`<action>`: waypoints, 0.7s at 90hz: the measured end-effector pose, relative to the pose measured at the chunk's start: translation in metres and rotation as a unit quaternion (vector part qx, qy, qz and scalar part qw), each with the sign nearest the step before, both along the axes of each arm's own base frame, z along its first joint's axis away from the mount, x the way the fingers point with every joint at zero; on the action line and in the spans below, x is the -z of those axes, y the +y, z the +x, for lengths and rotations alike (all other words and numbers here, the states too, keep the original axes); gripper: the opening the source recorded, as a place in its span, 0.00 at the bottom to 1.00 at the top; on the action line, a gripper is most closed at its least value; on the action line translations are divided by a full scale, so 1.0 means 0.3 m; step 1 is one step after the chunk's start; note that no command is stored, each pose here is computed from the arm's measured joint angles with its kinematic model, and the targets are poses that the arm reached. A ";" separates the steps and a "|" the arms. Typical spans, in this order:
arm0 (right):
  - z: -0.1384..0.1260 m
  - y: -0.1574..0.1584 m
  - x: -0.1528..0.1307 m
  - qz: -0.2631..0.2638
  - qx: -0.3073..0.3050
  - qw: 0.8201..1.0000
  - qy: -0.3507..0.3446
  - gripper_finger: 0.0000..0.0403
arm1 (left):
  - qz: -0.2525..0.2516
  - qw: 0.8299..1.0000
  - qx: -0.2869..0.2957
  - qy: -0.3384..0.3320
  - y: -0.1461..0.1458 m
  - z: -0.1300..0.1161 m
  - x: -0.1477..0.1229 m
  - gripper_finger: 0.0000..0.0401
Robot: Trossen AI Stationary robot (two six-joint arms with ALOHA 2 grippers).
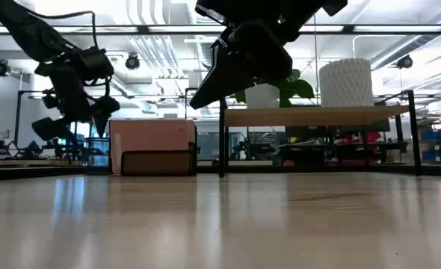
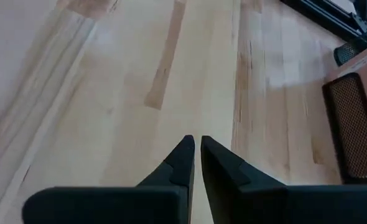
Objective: Stock shelves
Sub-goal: Put the black pen organizer under the shelf
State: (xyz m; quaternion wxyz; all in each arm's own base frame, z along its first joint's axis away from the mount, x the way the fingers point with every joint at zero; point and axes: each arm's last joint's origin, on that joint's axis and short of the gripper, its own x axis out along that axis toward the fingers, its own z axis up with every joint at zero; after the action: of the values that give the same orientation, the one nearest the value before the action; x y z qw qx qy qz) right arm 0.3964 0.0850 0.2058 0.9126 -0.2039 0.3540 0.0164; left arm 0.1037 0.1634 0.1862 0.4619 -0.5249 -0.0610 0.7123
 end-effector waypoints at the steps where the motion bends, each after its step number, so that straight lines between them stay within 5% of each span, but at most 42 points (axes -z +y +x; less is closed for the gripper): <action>1: 0.000 0.000 0.000 0.000 0.000 1.000 0.000 0.03 | 0.000 1.000 0.000 0.000 0.000 0.000 0.001 0.70; 22: -0.005 -0.001 0.019 0.003 0.000 1.000 -0.008 0.03 | -0.016 1.000 -0.004 0.004 -0.013 -0.009 0.034 0.62; 63: -0.009 0.000 0.028 0.033 0.025 0.999 -0.010 0.03 | -0.034 0.999 0.011 0.032 -0.028 -0.020 0.058 0.15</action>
State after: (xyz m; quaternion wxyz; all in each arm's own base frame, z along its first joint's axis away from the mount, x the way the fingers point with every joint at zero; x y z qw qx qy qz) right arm 0.3936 0.0850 0.1974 0.9223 -0.1651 0.3493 0.0030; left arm 0.0977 0.1550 0.1689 0.4534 -0.5183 -0.0157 0.7250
